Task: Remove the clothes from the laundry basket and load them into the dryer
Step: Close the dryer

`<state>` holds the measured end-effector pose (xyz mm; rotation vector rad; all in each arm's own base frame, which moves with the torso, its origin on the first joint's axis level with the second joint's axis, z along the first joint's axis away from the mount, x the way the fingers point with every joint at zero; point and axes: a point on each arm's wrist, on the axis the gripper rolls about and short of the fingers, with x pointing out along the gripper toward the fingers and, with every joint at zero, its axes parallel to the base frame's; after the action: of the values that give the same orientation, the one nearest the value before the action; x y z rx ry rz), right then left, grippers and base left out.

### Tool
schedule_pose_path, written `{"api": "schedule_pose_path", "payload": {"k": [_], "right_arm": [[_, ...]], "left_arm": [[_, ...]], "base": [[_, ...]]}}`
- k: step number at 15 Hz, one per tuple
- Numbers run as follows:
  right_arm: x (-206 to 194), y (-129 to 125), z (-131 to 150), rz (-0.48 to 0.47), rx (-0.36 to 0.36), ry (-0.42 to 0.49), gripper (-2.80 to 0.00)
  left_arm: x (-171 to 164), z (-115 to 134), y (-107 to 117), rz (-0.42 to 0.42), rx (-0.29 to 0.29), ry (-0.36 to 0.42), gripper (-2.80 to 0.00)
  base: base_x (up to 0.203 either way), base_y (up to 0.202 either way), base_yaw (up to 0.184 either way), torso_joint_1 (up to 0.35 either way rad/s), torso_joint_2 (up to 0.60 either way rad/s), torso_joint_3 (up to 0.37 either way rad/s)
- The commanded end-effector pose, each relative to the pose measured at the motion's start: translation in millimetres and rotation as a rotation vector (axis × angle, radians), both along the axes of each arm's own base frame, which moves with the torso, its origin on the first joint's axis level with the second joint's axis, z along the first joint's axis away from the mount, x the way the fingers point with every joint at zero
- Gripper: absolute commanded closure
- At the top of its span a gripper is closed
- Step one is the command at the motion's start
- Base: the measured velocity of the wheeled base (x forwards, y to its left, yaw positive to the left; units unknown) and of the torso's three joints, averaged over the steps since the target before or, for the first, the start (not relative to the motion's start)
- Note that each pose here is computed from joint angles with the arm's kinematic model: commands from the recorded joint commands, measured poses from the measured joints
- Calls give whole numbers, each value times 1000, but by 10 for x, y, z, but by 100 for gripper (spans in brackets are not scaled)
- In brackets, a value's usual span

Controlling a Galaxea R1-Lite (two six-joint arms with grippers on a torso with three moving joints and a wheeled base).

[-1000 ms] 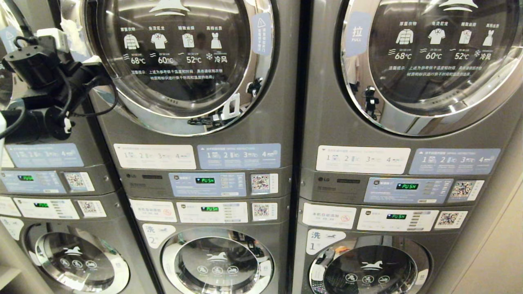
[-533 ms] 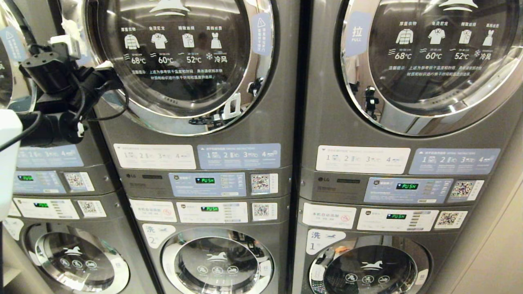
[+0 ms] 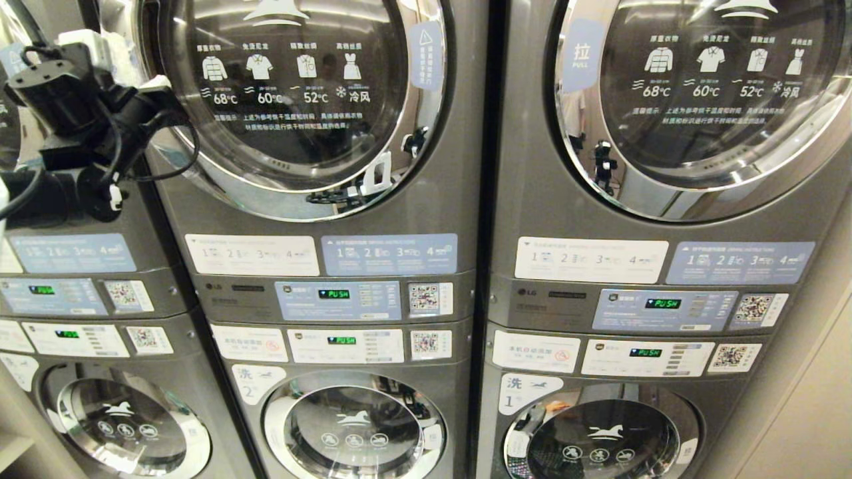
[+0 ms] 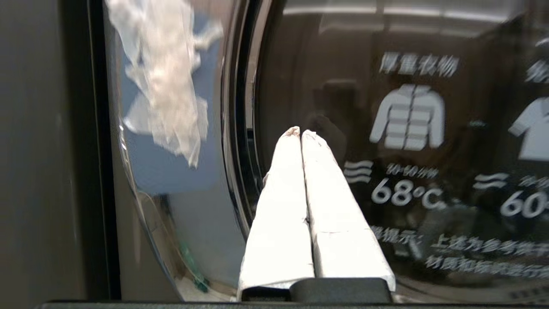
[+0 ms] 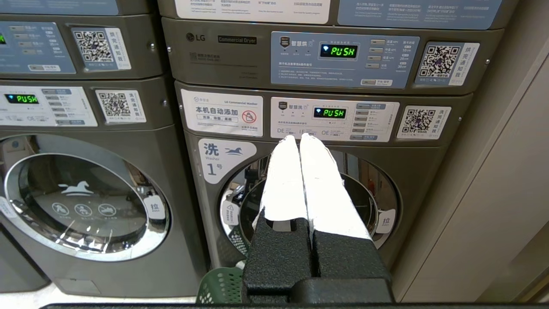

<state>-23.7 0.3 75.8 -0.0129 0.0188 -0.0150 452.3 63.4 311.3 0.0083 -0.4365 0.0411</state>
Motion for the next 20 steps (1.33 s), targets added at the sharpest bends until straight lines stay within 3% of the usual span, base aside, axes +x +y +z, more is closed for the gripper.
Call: {"api": "schedule_pose_path", "payload": {"k": [1,4,6,8,12,18,20], "right_arm": [[0,0,0,0,-1,0,0],[0,0,0,0,-1,0,0],[0,0,0,0,-1,0,0],[0,0,0,0,-1,0,0],[0,0,0,0,-1,0,0],[0,0,0,0,-1,0,0],[0,0,0,0,-1,0,0]], "left_arm": [[-173,219,-18,1,6,-46,0],[-385,395,15,42,-2,-71,0],[-398,365,215,131,-25,-68,0],[-355,279,336,155,-31,-48,0],[-199,89,354,88,-25,-4,0],[-44,-136,369,78,-34,41,0],[7,-198,376,67,-23,18,0]], "base": [[0,0,0,0,0,0],[0,0,0,0,0,0],[0,0,0,0,0,0],[0,0,0,0,0,0],[0,0,0,0,0,0],[0,0,0,0,0,0],[0,0,0,0,0,0]]}}
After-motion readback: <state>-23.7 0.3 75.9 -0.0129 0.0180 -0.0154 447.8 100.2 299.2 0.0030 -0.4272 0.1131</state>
